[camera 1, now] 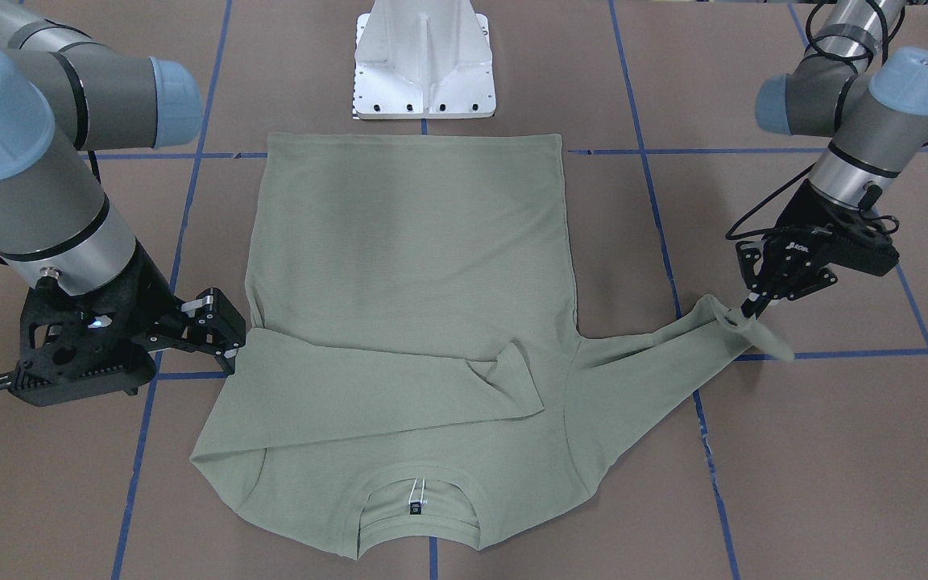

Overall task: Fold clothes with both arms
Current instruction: 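Fold the held sleeve across the shirt front toward the collar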

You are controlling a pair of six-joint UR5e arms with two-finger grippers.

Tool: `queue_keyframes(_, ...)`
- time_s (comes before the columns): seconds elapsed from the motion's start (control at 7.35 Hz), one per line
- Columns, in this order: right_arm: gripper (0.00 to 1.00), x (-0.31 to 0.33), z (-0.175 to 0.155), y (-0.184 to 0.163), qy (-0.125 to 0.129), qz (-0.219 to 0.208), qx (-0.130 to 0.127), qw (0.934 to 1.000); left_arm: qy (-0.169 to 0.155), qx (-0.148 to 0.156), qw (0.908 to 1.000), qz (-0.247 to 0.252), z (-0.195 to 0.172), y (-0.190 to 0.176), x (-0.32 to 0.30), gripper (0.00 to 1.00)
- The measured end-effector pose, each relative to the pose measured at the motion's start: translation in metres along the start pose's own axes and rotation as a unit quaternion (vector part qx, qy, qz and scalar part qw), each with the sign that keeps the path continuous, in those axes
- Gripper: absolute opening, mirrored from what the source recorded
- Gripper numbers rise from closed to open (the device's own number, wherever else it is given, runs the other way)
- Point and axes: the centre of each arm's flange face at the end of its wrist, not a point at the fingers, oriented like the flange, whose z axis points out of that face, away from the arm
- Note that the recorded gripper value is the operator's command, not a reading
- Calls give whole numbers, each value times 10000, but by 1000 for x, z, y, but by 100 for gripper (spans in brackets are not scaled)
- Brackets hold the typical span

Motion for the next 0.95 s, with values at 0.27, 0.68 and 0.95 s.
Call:
queue_keyframes(0.27,100,9,0,-1,31,53,-18,10000,421,269,9973,-534,-15,-63,90,0)
queue_keyframes(0.68,100,97,-22,-2,-97,249,-155,9995,859,156,9924,-871,6,-86,187,0)
queue_keyframes(0.95,100,171,-33,11,-111,86,-228,9996,1109,66,9909,-764,19,-77,240,0)
